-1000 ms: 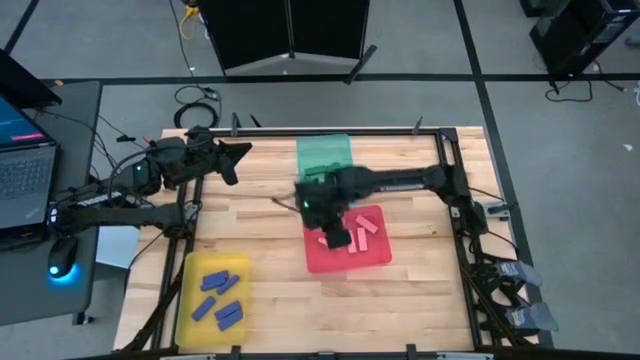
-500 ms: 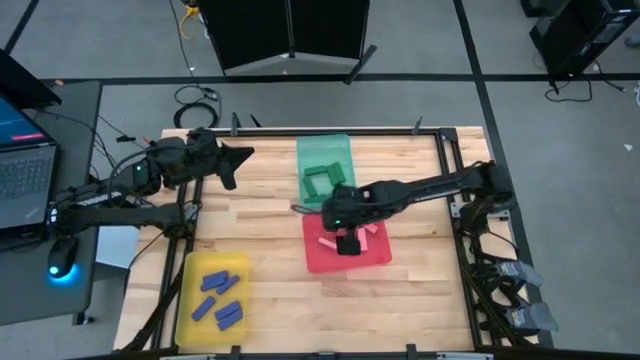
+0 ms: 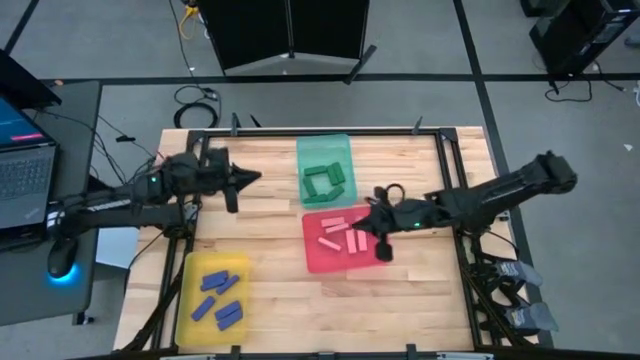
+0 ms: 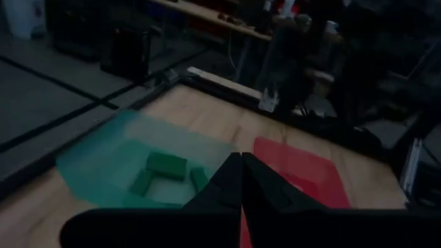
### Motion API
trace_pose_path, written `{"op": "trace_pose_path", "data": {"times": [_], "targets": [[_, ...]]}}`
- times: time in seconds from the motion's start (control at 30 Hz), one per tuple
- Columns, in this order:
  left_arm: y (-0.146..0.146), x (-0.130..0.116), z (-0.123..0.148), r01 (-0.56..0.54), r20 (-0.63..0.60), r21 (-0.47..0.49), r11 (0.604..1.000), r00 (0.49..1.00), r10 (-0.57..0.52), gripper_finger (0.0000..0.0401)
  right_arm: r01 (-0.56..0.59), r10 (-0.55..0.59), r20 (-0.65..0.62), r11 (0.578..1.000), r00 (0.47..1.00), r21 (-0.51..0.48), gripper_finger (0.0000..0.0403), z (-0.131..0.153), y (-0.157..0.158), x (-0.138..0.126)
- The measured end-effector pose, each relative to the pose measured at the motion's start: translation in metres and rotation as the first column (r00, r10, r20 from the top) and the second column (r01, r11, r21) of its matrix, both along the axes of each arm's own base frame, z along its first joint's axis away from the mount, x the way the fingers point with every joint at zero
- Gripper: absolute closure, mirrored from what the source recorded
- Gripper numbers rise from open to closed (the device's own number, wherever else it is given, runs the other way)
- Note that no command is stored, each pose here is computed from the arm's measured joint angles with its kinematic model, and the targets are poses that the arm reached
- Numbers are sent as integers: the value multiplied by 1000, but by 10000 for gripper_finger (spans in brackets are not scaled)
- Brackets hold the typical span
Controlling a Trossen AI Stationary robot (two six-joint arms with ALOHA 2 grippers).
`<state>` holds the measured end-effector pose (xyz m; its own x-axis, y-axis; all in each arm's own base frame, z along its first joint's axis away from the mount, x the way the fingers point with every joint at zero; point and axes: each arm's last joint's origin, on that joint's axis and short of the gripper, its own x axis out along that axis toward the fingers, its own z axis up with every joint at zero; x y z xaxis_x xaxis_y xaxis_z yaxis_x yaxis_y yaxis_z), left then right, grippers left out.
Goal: Sort blocks
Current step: Return to Home Position
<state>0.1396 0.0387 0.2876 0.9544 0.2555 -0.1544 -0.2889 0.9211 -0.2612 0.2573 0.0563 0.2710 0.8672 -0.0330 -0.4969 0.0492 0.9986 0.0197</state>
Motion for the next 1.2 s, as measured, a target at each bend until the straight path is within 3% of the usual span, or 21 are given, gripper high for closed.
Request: {"op": "trace_pose_path", "data": {"times": [0.13,0.33,0.5,0.6,0.77,1.2], "targets": [[-4,-12,-29,16,38,11,1000,999,-16,391,10,-10,128,1000,992,5,385,-6,-3,-36],[-10,-31,-58,-45,89,84,995,995,37,391,-12,15,247,1000,969,-14,395,-21,-14,-83],[-20,-35,-81,7,161,123,992,987,-27,391,29,-9,341,998,940,-52,391,-31,-27,-118],[-24,-34,-97,-5,152,124,992,988,-14,391,-17,36,404,999,914,-51,395,-36,-32,-135],[-33,-32,-110,39,178,150,988,982,-65,391,-98,104,458,994,883,-37,395,-53,-36,-153],[-51,-33,-117,82,133,194,978,985,-109,391,-91,92,467,996,879,-25,394,-94,-39,-166]]}}
